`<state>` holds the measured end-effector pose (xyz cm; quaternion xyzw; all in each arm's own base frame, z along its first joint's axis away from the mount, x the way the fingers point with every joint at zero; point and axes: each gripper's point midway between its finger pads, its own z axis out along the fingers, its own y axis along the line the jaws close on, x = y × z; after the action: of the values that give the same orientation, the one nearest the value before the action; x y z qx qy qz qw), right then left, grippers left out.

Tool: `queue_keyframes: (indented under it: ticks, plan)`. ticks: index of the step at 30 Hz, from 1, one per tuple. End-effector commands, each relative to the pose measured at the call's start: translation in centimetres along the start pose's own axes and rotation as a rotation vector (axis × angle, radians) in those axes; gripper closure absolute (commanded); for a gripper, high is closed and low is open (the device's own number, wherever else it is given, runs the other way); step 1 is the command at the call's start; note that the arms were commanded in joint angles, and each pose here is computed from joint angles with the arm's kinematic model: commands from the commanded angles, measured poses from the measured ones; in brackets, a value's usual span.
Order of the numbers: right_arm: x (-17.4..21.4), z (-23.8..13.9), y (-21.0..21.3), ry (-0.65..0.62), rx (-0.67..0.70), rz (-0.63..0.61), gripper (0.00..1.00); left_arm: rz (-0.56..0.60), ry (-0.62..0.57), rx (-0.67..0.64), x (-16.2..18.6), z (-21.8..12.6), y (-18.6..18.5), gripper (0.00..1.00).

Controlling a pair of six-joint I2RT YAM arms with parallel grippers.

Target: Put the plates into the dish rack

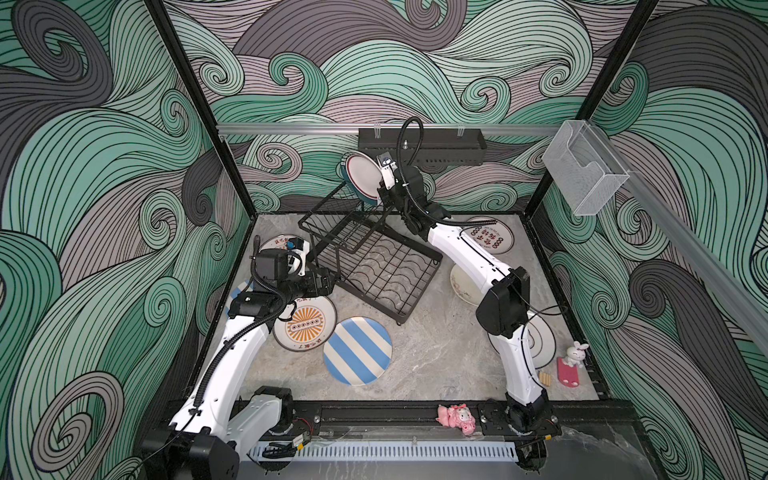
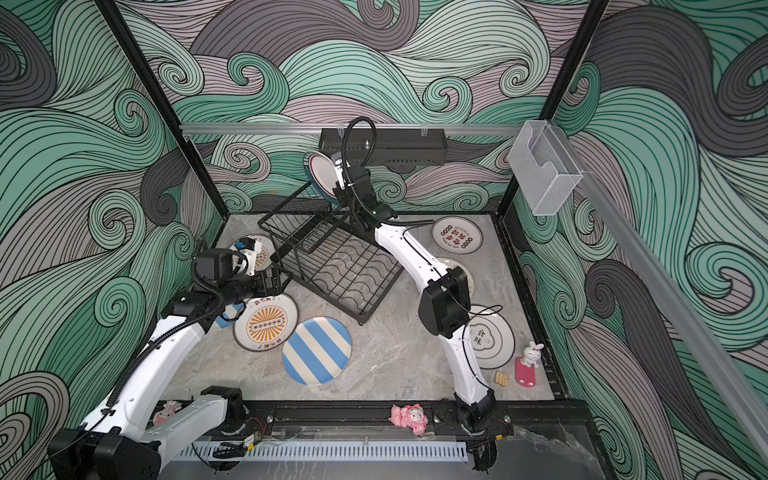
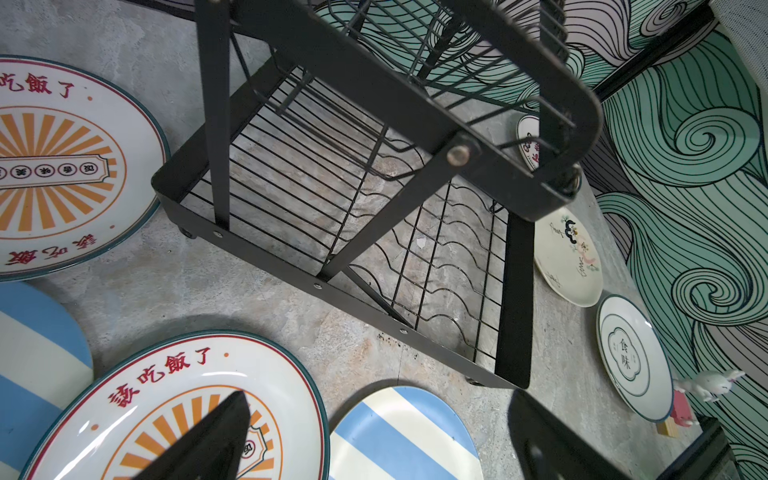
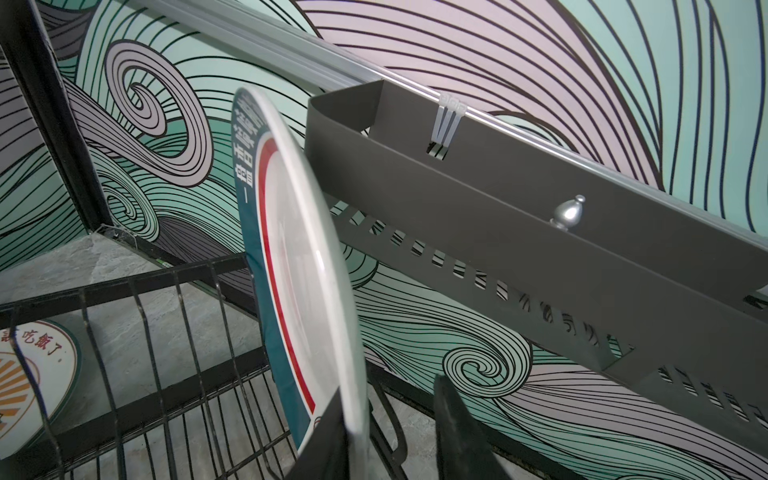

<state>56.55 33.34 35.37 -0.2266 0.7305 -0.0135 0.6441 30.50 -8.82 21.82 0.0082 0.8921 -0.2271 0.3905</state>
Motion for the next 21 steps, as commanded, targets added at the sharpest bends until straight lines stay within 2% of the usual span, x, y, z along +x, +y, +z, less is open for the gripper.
queue_keyframes:
  ticks: [1, 11, 17, 21]
  plan:
    - [-0.8, 0.1, -1.5, -0.011, 0.015, -0.010, 0.63, -0.005, -0.004, 0.012, -0.2, 0.1, 0.0, 0.02]
    - [-0.8, -0.4, 0.2, 0.018, -0.153, 0.030, 0.40, -0.005, -0.008, 0.014, -0.3, 0.0, -0.1, 0.01]
    - [-0.4, -0.1, 1.2, 0.028, -0.207, 0.039, 0.39, -0.007, -0.005, 0.013, -0.2, 0.1, 0.0, 0.01]
    - [0.4, 0.4, 1.6, 0.057, -0.215, 0.029, 0.43, -0.007, -0.003, 0.015, -0.2, 0.2, 0.0, 0.01]
